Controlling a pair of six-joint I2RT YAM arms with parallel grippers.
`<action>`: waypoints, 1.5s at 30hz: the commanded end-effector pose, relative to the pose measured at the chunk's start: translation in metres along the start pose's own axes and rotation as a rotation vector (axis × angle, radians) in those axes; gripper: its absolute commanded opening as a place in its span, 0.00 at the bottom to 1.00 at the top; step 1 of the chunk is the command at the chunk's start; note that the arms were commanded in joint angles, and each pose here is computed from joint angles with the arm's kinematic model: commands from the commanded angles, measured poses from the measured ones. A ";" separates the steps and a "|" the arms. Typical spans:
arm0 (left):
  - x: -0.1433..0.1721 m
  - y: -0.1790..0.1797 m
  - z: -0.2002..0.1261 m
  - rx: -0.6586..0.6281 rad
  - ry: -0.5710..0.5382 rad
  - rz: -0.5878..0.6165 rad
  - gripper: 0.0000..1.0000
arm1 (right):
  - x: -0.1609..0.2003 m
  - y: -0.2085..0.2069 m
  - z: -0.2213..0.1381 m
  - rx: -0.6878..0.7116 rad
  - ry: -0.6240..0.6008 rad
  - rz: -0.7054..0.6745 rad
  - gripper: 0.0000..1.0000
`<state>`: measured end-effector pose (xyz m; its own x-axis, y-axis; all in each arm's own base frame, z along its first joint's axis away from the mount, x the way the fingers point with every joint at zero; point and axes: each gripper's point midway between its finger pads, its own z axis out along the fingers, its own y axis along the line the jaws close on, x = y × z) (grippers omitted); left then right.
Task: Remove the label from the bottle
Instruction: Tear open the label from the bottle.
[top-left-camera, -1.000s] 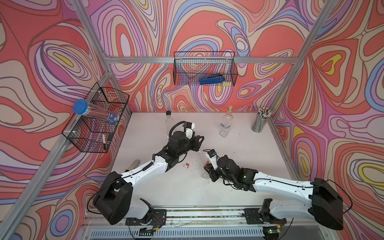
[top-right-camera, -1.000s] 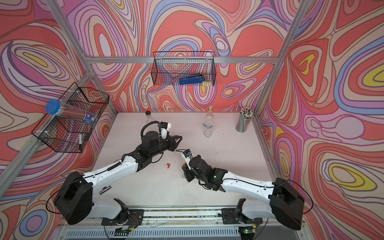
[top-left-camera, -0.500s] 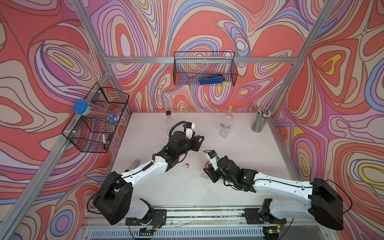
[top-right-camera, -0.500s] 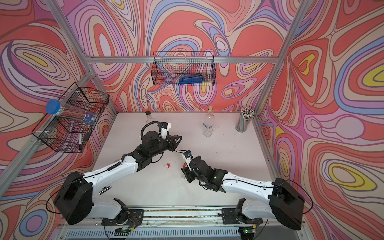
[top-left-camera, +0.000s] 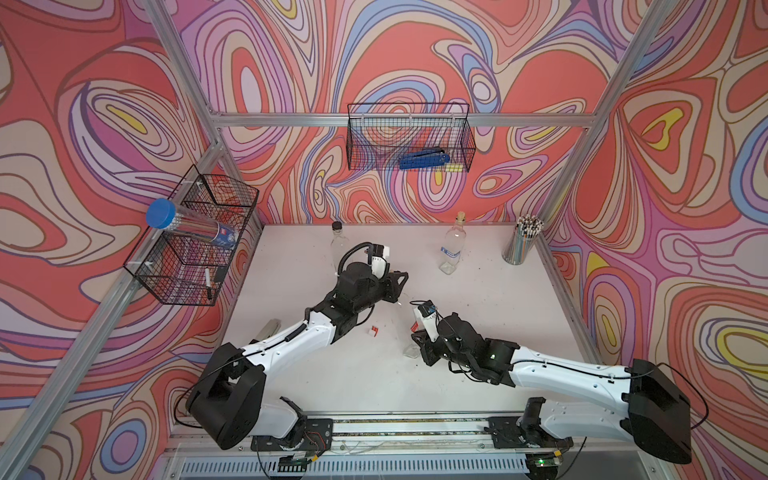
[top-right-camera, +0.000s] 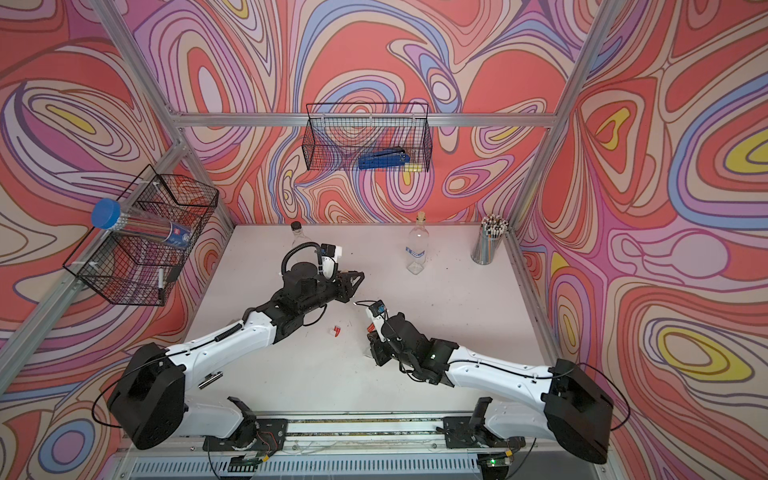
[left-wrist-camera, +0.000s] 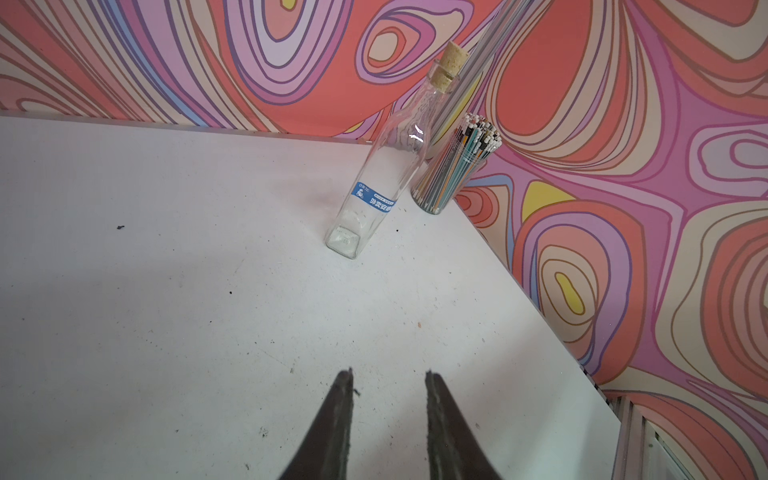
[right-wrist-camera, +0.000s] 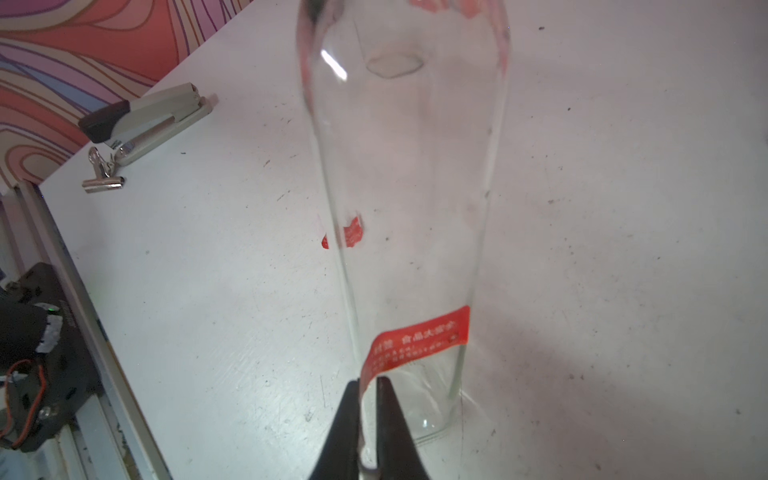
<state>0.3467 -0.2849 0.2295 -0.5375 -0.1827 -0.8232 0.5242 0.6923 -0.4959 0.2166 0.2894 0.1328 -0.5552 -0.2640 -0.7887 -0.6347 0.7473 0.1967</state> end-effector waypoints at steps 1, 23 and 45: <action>-0.001 -0.002 -0.002 0.005 -0.007 0.004 0.00 | -0.001 0.000 -0.004 0.007 -0.011 -0.008 0.00; 0.008 -0.016 -0.003 0.095 0.037 0.084 0.00 | 0.008 -0.017 -0.001 0.102 0.030 -0.031 0.00; 0.013 -0.023 -0.010 0.138 0.036 0.124 0.00 | 0.004 -0.022 -0.004 0.131 0.017 -0.031 0.00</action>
<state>0.3284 -0.2973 0.2346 -0.5045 -0.1005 -0.8576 0.6471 0.6136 -0.4525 0.2247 0.2712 0.1232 -0.5553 -0.2938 -0.7780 -0.5829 0.8048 0.1121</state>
